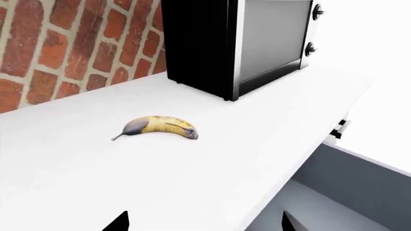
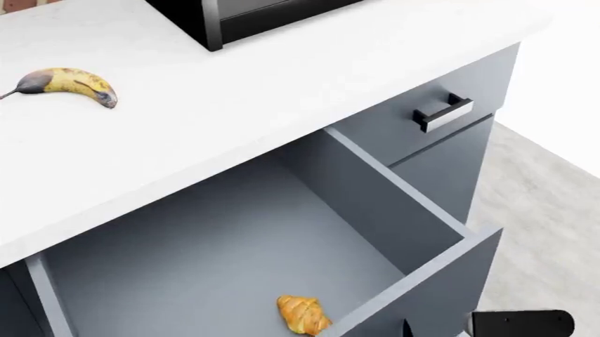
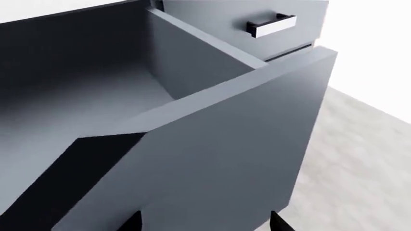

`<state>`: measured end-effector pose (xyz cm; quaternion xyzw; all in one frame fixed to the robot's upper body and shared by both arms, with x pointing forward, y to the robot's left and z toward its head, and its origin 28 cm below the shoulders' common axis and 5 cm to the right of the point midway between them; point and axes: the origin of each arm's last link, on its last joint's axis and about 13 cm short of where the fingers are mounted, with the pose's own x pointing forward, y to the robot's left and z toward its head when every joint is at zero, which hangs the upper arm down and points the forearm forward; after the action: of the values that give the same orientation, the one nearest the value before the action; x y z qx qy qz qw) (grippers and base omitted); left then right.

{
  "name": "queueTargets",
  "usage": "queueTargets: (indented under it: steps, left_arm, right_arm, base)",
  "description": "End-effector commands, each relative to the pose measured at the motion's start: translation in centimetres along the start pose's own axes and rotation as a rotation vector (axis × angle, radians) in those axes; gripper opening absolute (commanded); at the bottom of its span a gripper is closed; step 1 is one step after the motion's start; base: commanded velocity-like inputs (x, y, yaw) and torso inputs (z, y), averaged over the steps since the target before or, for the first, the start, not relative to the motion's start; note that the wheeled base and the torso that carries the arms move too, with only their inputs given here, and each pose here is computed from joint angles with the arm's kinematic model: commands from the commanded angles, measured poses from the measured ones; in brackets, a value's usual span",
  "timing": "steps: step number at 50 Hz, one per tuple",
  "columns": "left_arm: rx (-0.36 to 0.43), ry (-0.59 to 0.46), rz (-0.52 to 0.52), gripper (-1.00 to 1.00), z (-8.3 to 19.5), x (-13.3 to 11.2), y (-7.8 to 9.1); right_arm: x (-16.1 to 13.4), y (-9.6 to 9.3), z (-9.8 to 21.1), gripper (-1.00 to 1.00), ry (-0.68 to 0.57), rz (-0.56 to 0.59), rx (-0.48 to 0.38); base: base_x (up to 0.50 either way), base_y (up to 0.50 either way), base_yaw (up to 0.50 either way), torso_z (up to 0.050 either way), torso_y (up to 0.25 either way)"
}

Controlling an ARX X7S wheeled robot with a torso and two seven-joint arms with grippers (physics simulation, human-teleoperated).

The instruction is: Close the right drawer.

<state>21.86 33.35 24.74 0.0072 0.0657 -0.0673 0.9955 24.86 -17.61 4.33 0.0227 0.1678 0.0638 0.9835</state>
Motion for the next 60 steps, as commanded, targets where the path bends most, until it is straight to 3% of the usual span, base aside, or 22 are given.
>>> queueTargets:
  steps: [1, 17, 33, 47, 60]
  left_arm:
    - [0.0, -0.002, 0.003, 1.0, 0.1, 0.0, 0.2]
    - [0.003, -0.001, 0.005, 1.0, 0.2, 0.0, 0.2]
    - [0.007, -0.003, -0.004, 1.0, 0.7, 0.1, -0.5]
    - [0.005, 0.0, -0.004, 1.0, 0.7, 0.1, -0.4]
    - [0.002, -0.002, -0.004, 1.0, 0.9, -0.3, -0.2]
  right_arm:
    - [2.1, 2.9, 0.3, 1.0, 0.028, 0.197, 0.05]
    - [5.2, 5.1, 0.7, 1.0, 0.082, 0.308, 0.031]
    - [9.3, 7.6, 0.1, 1.0, 0.071, 0.396, 0.065]
    - [9.3, 7.0, 1.0, 1.0, 0.11, 0.453, 0.036]
    - [8.5, 6.5, 0.2, 1.0, 0.041, 0.423, 0.12]
  base:
    - [0.0, 0.0, 0.0, 0.0, 0.0]
    - [0.0, 0.0, 0.0, 0.0, 0.0]
    - [0.0, 0.0, 0.0, -0.001, 0.0]
    - [0.0, 0.0, 0.0, 0.0, 0.0]
    - [0.0, 0.0, 0.0, 0.0, 0.0]
